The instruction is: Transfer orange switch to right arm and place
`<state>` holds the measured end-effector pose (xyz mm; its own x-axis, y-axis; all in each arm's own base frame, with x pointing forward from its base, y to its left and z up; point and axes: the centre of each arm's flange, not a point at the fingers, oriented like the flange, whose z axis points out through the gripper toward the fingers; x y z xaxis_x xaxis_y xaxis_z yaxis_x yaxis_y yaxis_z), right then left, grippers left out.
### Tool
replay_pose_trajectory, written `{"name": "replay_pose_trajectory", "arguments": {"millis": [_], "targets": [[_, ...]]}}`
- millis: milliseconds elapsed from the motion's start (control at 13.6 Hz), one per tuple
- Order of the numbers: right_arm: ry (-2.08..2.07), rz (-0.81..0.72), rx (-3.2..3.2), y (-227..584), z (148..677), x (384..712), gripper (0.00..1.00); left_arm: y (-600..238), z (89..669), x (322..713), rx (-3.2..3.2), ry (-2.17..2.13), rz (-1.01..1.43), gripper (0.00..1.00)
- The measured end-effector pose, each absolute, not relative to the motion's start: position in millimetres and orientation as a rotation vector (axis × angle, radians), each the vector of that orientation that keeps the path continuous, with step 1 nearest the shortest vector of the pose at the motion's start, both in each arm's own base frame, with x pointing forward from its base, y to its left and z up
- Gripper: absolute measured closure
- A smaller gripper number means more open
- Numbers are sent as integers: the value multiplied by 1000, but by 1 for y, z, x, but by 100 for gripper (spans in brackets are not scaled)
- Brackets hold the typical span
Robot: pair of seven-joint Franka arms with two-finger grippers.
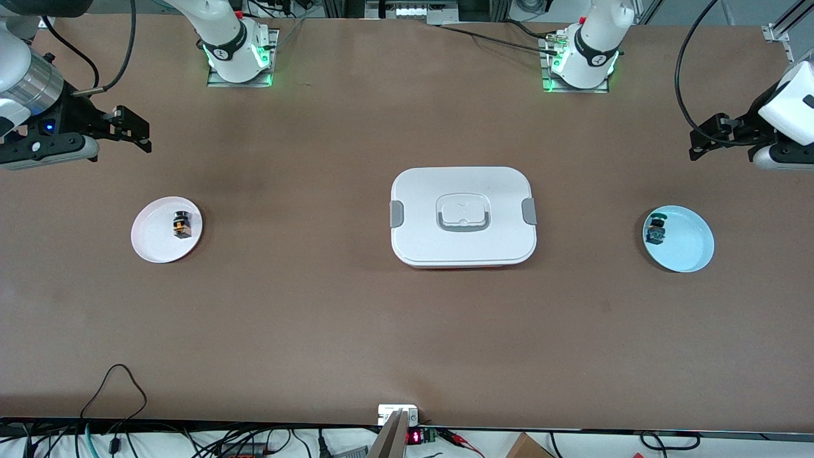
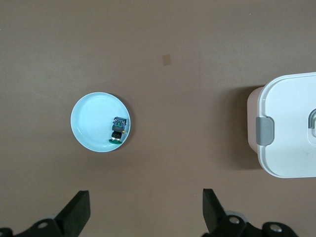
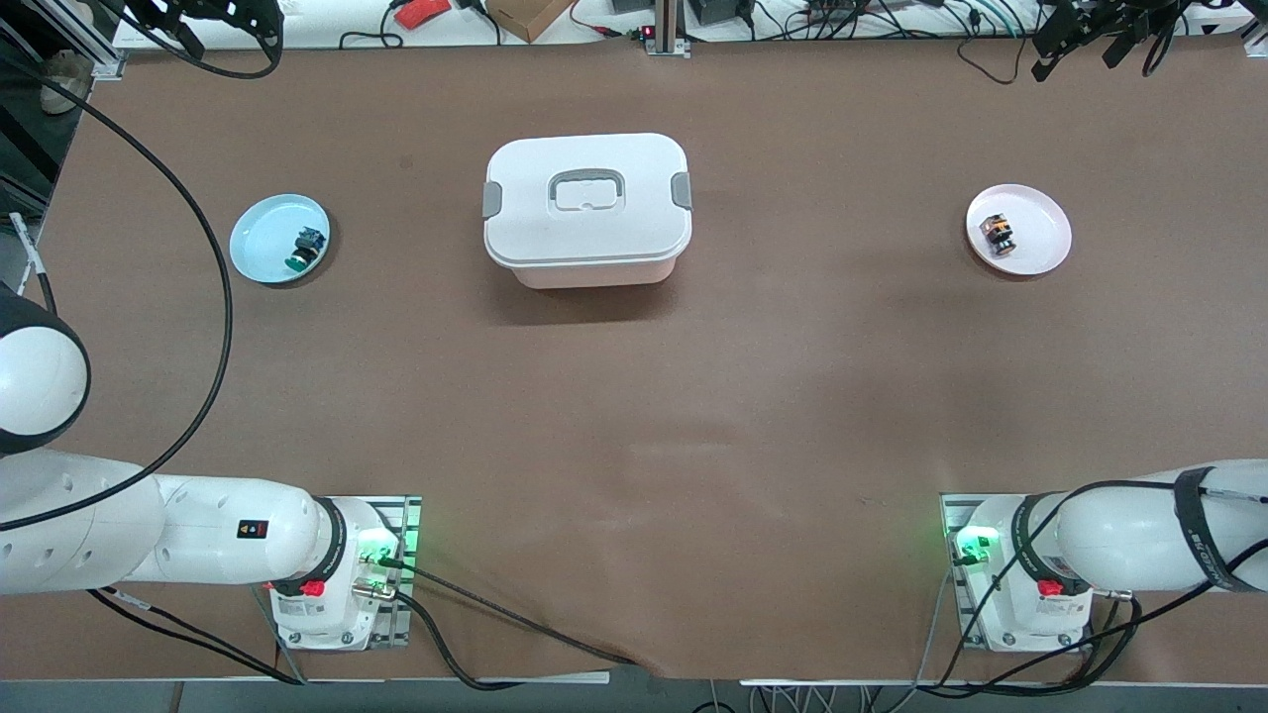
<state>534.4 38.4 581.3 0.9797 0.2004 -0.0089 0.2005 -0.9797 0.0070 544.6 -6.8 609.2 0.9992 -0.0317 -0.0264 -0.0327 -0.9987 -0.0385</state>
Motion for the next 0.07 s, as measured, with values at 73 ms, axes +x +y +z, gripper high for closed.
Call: {"name": "replay_pose_trajectory", "arguments": {"millis": [73], "targets": [[315,-23,3118,38,583,534,0,-7,610,545,-3102,50,39,0]]}}
